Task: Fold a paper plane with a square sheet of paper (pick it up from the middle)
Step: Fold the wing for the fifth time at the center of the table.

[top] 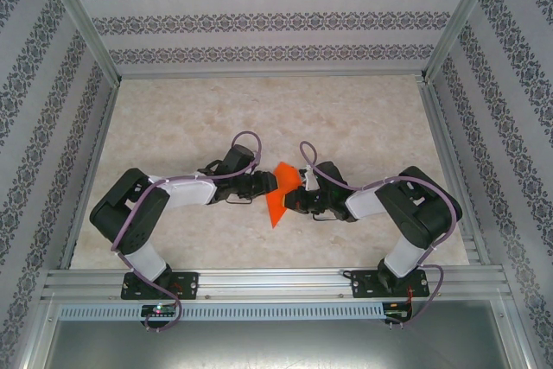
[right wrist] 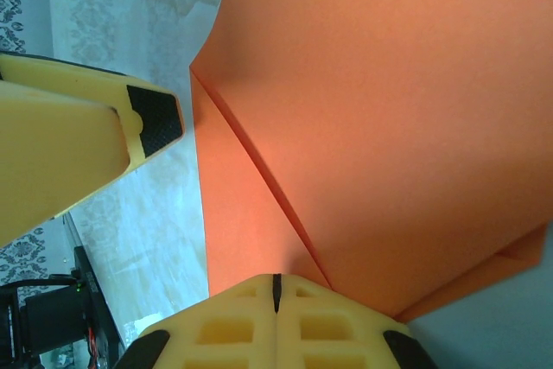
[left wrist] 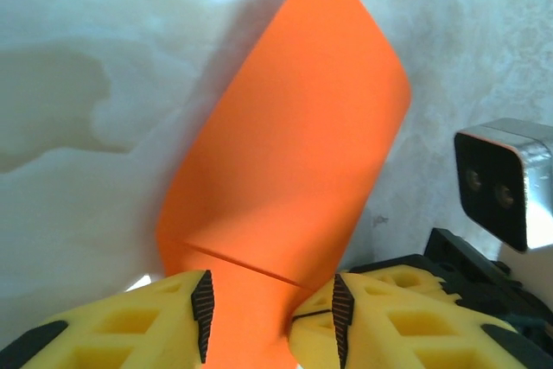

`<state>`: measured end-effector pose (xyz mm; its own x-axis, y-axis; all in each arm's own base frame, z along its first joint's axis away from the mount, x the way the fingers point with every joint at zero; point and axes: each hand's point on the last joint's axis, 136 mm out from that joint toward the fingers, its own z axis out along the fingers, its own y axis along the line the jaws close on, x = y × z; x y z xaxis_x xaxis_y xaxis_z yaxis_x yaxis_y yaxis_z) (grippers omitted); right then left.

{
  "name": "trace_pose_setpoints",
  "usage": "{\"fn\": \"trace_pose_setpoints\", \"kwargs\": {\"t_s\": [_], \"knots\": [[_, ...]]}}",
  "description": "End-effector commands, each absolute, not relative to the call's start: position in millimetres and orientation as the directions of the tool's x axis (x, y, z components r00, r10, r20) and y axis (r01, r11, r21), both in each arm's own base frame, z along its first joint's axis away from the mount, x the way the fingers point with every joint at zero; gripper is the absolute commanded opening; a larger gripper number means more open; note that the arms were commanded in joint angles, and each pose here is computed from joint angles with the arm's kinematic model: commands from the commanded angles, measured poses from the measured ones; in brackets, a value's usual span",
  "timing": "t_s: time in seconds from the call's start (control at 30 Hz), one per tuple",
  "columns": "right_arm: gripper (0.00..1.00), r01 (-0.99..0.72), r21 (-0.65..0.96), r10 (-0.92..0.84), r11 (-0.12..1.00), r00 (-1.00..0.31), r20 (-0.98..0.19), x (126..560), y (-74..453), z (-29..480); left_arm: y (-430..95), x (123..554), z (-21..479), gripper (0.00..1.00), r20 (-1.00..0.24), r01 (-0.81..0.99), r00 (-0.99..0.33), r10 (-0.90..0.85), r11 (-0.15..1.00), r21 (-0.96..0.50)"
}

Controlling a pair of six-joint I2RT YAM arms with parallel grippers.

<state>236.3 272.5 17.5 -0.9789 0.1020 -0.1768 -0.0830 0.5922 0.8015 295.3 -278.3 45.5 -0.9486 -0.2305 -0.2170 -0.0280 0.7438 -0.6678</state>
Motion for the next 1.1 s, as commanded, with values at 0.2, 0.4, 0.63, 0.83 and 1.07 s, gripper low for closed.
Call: {"fn": "trace_pose_setpoints", "kwargs": {"t_s": [0.2,0.4,0.63,0.83,1.07], "knots": [[0.00,0.018,0.725,0.120,0.688,-0.989,-0.089,219.5,247.9,-20.9,-272.2,297.4,34.1,0.47,-0.246,-0.005,-0.952,-0.184,0.810,-0.587],[0.00,0.019,0.726,0.120,0.687,-0.989,-0.087,218.9,247.9,-21.0,-273.1,298.7,31.1,0.48,-0.245,0.002,-0.954,-0.171,0.817,-0.576],[0.00,0.021,0.726,0.123,0.688,-0.989,-0.088,219.6,247.4,-20.8,-286.4,302.5,39.8,0.40,-0.242,0.017,-0.954,-0.179,0.771,-0.637],[0.00,0.021,0.728,0.125,0.685,-0.988,-0.090,221.0,247.9,-19.1,-281.9,298.6,42.9,0.27,-0.246,0.025,-0.955,-0.165,0.783,-0.621],[0.00,0.012,0.731,0.126,0.682,-0.987,-0.101,224.3,249.1,-12.5,-283.4,295.3,47.1,0.16,-0.245,0.038,-0.958,-0.150,0.780,-0.624]]}}
